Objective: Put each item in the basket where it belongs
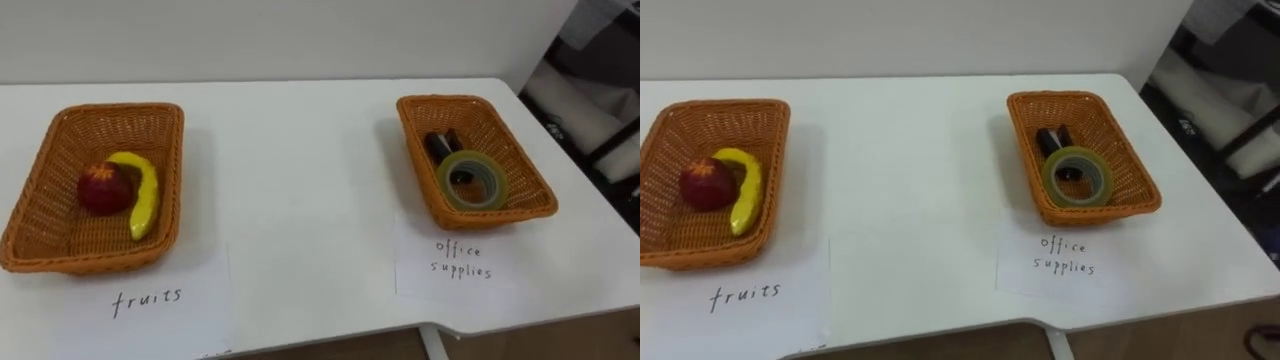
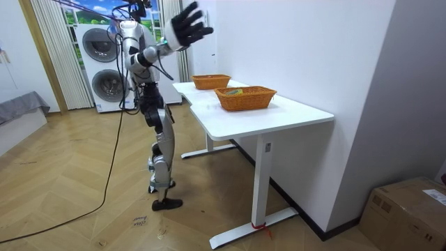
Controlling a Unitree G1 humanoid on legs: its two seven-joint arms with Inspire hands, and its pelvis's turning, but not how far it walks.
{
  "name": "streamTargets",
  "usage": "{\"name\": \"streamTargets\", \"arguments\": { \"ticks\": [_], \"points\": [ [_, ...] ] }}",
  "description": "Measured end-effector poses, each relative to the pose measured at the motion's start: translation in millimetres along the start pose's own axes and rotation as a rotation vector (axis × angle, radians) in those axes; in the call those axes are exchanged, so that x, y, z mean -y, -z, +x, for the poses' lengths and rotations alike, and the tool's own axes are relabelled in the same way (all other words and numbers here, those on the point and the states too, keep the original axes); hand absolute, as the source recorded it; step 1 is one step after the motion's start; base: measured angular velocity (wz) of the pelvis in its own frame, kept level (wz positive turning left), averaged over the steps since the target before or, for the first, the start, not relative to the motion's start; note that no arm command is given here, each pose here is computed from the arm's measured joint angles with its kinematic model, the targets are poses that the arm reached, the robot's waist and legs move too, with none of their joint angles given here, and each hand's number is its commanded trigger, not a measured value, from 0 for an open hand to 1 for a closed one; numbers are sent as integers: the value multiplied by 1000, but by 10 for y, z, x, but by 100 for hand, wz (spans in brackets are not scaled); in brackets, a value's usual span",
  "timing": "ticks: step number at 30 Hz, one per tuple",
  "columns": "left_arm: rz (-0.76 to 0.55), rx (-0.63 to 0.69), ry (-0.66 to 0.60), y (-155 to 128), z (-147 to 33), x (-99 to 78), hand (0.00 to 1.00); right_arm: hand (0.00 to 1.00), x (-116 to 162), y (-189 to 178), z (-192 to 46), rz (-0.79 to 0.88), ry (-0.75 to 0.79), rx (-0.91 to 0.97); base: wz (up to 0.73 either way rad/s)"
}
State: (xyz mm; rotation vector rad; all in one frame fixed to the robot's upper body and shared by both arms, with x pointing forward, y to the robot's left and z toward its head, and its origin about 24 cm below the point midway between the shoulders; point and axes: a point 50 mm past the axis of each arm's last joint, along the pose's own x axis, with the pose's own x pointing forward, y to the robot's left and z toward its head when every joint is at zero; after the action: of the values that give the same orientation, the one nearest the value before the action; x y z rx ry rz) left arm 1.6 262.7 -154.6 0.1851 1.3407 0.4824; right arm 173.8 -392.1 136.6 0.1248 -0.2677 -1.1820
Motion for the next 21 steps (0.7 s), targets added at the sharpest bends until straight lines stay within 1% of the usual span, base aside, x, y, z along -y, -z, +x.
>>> {"name": "streamTargets", "arguments": {
  "ticks": [2,3,4,6,8,10,13,15,17,20,21],
  "points": [
    [-13,2,-13,-13,7,-40,0,0,171,42,41,-17,91,-9,-17],
    [-13,3,-15,-16,9,-49,0,0,218,62,51,-25,113,-14,0],
    [-13,7,-16,-32,12,-52,0,0,326,110,70,-44,158,-31,0],
    [-12,8,-14,-36,12,-49,0,0,455,207,76,-75,222,-70,0],
    [-13,10,-14,-40,12,-47,0,0,596,300,67,-101,265,-115,-2],
    [-19,13,-13,-50,11,-45,0,0,768,396,45,-97,337,-177,-7],
    [-41,21,-15,-69,10,-57,0,0,921,523,38,-58,419,-252,-10],
    [-58,23,-13,-83,12,-59,0,0,1024,638,12,-31,484,-319,-2],
    [-61,28,-11,-94,13,-57,0,0,1160,747,-36,-39,546,-373,0],
    [-62,35,-11,-103,10,-63,0,0,1336,918,-144,-52,636,-432,-1],
    [-62,35,-13,-93,8,-72,0,0,1443,1005,-206,-70,679,-467,0]
  ]
}}
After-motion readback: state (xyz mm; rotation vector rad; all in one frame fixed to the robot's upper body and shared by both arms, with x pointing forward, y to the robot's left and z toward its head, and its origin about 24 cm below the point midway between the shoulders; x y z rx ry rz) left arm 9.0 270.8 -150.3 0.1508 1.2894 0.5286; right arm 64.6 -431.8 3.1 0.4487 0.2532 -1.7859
